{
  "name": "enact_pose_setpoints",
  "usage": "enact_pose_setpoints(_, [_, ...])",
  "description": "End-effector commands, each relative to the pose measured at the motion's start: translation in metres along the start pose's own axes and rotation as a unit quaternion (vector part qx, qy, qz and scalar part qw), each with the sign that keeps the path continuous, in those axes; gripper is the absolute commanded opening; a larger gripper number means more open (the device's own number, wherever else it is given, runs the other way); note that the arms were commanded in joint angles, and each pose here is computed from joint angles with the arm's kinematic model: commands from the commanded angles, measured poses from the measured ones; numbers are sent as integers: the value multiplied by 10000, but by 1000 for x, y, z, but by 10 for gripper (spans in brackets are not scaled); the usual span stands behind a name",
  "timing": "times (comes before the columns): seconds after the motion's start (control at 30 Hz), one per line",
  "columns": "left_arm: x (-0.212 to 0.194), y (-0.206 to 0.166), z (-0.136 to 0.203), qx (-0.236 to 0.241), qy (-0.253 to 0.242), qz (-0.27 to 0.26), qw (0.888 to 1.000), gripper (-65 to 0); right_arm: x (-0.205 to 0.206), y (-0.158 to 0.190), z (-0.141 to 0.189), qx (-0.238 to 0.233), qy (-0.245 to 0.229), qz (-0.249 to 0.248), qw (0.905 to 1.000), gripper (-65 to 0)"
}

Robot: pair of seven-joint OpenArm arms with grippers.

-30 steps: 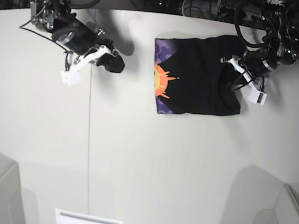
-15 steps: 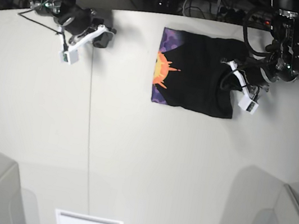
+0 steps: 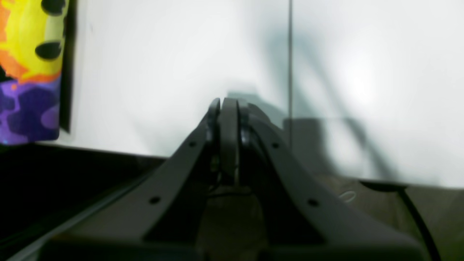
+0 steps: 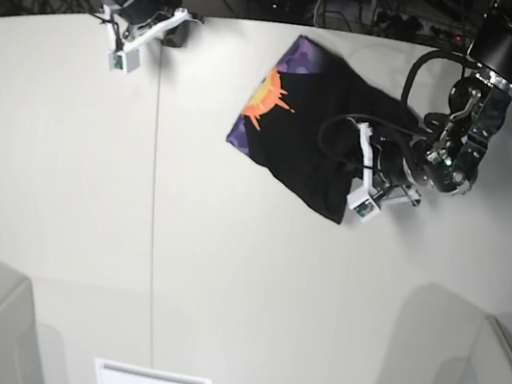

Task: Fold the T-shirt properly
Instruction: 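Grasp the folded shirt with the left gripper and flip it over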

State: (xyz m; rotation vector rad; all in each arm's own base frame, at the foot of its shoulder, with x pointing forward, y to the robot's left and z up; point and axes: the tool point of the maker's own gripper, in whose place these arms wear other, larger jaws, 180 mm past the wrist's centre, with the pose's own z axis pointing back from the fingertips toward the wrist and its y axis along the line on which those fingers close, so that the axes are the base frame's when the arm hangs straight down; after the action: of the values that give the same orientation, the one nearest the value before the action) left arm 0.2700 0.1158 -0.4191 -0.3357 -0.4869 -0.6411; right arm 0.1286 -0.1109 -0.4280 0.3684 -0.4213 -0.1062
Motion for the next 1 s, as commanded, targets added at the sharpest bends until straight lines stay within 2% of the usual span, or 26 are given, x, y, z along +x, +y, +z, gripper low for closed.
enact_pose_setpoints(0.0, [6,5,4,59,33,-208,9998,-650,6,-1,4,-43,-132,-54,9999,-650])
enact_pose_setpoints(0.07, [14,-3,-1,-40,102,-517,9986,-650,2,-10,5,-277,-88,-300,9991,-650])
enact_pose_setpoints(0.2, [9,-2,-10,259,560,-1411,9881,-650,-6,-14,6,-408,-4,-476,9980,-650])
enact_pose_setpoints(0.4, [2,-3,-24,802,1032,-2606,9566,-650,-16,-7,4,-397,-40,-928,9949,-650])
enact_pose_setpoints(0.53, [7,-12,-31,798,1238,-3489,9255,-650,-23,-6,5,-425,-24,-1130,9927,-650])
enact_pose_setpoints(0.6, [13,-15,-32,811,1246,-3735,9157,-650,-29,-5,6,-420,44,-1146,9925,-650])
enact_pose_setpoints(0.77, [25,-16,-33,895,1245,-4061,9009,-650,-40,2,6,-395,106,-1388,9895,-650])
enact_pose_setpoints(0.9, [39,-25,-36,766,1154,-4272,8935,-650,-41,7,4,-343,119,-1416,9893,-650])
enact_pose_setpoints(0.97, [41,-33,-39,668,1156,-4474,8843,-650,-42,13,2,-287,96,-1539,9876,-650])
